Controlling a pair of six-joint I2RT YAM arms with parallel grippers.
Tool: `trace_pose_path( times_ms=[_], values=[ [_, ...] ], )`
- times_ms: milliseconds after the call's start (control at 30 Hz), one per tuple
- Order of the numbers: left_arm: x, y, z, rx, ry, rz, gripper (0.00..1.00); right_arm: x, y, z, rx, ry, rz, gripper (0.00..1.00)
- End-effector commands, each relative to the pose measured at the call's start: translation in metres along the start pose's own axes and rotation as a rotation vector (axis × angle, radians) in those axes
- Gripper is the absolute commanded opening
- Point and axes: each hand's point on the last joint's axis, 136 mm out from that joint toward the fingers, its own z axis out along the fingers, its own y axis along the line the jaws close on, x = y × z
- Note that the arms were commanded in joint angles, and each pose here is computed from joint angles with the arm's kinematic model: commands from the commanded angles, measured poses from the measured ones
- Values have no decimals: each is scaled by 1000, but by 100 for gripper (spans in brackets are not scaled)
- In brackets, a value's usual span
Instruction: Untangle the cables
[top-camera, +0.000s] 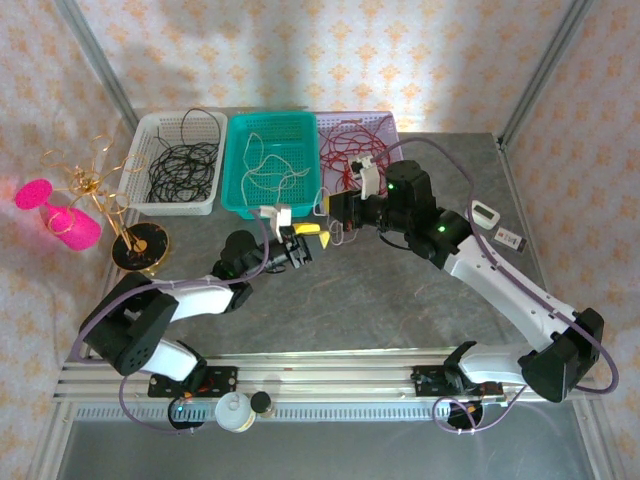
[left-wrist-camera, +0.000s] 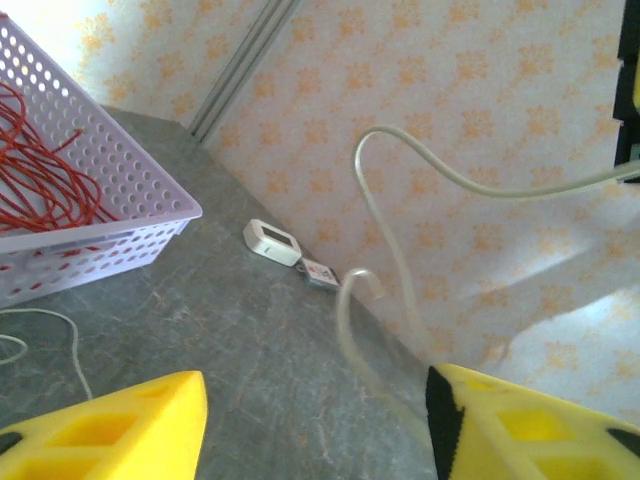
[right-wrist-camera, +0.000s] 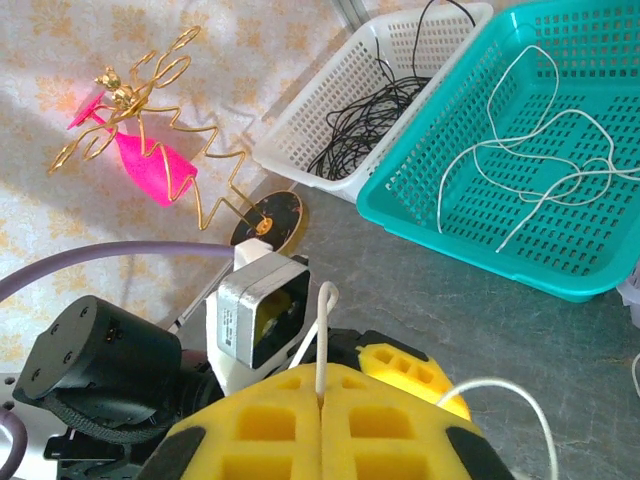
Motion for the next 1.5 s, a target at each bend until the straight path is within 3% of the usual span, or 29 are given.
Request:
trace_pose_path(
  times_ms=[0, 167, 333, 500, 633, 833, 1000, 1200, 1467],
  values=[
    [-11, -15, 8, 74, -37, -67, 61, -14, 15, -10, -47, -53, -18, 0],
    [-12, -15, 8, 89, -62, -111, 55, -11, 15, -9, -54, -49, -12, 0],
    [-11, -3, 10, 26, -60, -114, 27, -12, 16, -9, -64, -51, -8, 0],
    [-16, -8, 14, 40, -63, -114, 22, -12, 18, -9, -71, -53, -6, 0],
    [-19, -2, 11, -1, -82, -106, 0, -13, 16, -10, -57, -56, -17, 0],
    [-46, 41, -21, -266, -190, -80, 0, -8, 0, -30, 70, -48, -91, 0],
    [-91, 66, -60, -390, -294, -34, 0, 5, -17, -54, 171, -56, -152, 0],
    [-154, 65, -82, -492, -394, 79, 0, 43, -42, -60, 242, -2, -314, 0],
    [-237, 31, -100, -482, -546, 195, 0, 79, -60, -54, 257, 97, -454, 0]
  ],
)
